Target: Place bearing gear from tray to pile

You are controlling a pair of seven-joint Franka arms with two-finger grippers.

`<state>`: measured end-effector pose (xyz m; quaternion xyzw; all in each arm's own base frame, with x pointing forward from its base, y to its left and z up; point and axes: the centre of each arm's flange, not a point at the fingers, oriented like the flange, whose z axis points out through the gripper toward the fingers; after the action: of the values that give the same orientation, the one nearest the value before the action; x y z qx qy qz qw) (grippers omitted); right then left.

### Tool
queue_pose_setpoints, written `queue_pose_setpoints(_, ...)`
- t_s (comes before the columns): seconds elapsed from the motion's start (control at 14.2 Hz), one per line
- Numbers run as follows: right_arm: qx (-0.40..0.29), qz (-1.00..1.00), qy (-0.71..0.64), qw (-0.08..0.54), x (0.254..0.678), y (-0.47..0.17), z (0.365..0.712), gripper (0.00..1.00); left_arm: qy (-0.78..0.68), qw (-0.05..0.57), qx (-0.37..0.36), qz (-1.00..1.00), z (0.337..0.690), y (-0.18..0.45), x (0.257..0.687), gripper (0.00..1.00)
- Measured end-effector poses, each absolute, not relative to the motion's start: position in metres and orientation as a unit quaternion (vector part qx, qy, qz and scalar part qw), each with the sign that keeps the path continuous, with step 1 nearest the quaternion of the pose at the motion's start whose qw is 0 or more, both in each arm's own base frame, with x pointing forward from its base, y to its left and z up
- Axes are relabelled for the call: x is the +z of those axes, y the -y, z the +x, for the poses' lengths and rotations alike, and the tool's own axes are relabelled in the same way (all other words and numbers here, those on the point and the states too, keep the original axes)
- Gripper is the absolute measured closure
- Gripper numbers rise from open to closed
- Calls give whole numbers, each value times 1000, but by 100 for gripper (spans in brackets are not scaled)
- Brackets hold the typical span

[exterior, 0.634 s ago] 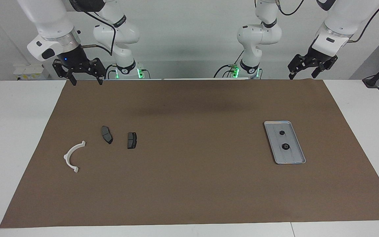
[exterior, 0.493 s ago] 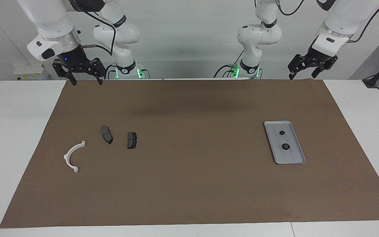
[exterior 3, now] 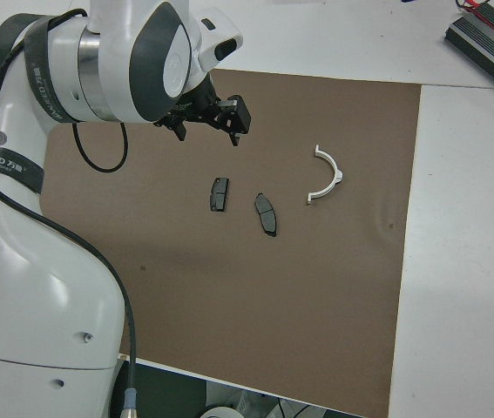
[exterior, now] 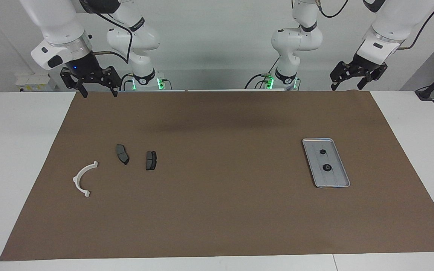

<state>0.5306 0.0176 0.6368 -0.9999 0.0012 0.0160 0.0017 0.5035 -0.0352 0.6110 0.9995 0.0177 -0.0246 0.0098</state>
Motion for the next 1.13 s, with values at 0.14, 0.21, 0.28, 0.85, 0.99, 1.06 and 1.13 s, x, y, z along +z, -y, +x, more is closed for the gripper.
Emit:
queue_pose_setpoints(0.14, 16, -1000, -1, 2, 637, -18, 531, 0, -17, 11, -7, 1000, 503, 32, 579, 0)
queue_pose_setpoints(0.21, 16, -1000, -1, 2, 637, -18, 531, 0, -6, 11, -7, 1000, 504, 29, 558, 0)
queue_pose_setpoints(0.28, 16, -1000, -1, 2, 637, -18, 531, 0, 4, 12, -6, 1000, 505, 25, 533, 8)
queue_pose_setpoints(0.85, 15, -1000, -1, 2, 637, -14, 530, 0, 23, 9, 11, 1000, 521, 16, 405, 10)
queue_pose_setpoints(0.99, 15, -1000, -1, 2, 637, -14, 530, 0, 25, 9, 15, 1000, 522, 17, 382, 9)
queue_pose_setpoints(1.06, 15, -1000, -1, 2, 637, -13, 530, 0, 28, 8, 14, 999, 522, 16, 372, 10)
queue_pose_setpoints(1.13, 15, -1000, -2, 2, 637, -12, 530, 0, 30, 8, 13, 999, 522, 15, 362, 10)
